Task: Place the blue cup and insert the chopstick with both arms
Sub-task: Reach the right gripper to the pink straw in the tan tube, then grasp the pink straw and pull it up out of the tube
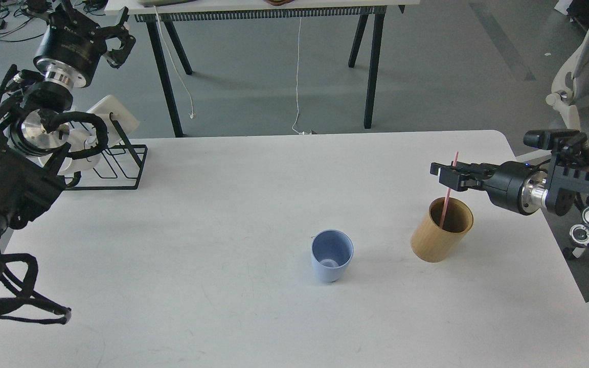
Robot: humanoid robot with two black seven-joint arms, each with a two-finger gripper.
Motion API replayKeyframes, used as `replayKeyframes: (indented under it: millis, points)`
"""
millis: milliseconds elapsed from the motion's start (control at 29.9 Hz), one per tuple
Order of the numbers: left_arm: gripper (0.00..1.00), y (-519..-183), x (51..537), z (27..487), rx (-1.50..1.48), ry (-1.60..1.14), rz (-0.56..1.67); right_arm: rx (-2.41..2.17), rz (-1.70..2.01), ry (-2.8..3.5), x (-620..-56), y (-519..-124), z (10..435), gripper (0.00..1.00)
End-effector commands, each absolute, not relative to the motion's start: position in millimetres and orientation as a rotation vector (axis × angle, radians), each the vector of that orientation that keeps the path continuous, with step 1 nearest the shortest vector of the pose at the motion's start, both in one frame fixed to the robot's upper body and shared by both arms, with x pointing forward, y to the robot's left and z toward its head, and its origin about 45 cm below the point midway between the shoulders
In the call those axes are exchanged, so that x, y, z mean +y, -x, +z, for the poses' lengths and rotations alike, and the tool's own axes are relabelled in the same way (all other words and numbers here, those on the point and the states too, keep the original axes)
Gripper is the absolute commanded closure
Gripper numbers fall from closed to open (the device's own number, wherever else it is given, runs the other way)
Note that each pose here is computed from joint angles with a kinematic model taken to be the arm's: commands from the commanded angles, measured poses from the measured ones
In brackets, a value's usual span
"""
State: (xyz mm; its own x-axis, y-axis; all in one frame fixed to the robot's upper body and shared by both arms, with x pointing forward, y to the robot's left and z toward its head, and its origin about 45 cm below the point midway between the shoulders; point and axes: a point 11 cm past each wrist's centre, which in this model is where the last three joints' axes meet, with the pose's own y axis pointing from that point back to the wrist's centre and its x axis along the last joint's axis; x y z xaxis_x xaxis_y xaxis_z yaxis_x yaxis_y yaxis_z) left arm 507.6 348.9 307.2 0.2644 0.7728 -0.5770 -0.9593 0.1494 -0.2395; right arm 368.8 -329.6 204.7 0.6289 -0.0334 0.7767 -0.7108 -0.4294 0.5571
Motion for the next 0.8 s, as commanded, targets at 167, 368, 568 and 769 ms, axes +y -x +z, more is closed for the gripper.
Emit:
replayKeyframes:
  millis: [167, 368, 568, 769]
  points:
    - [0.00, -508, 350, 309, 0.350, 0.633, 1.283, -0.543, 0.898, -1.837, -334, -365, 201, 0.79]
    - [0.00, -507, 350, 308, 0.351, 0.632, 1.284, -0.535, 0.892, -1.840, -334, -362, 199, 0.93]
    - [0.00, -507, 352, 309, 0.348, 0.633, 1.287, -0.547, 0.899, -1.837, -337, -362, 205, 0.97]
    - [0.00, -507, 352, 309, 0.347, 0.634, 1.287, -0.547, 0.968, -1.820, -342, -355, 240, 0.97]
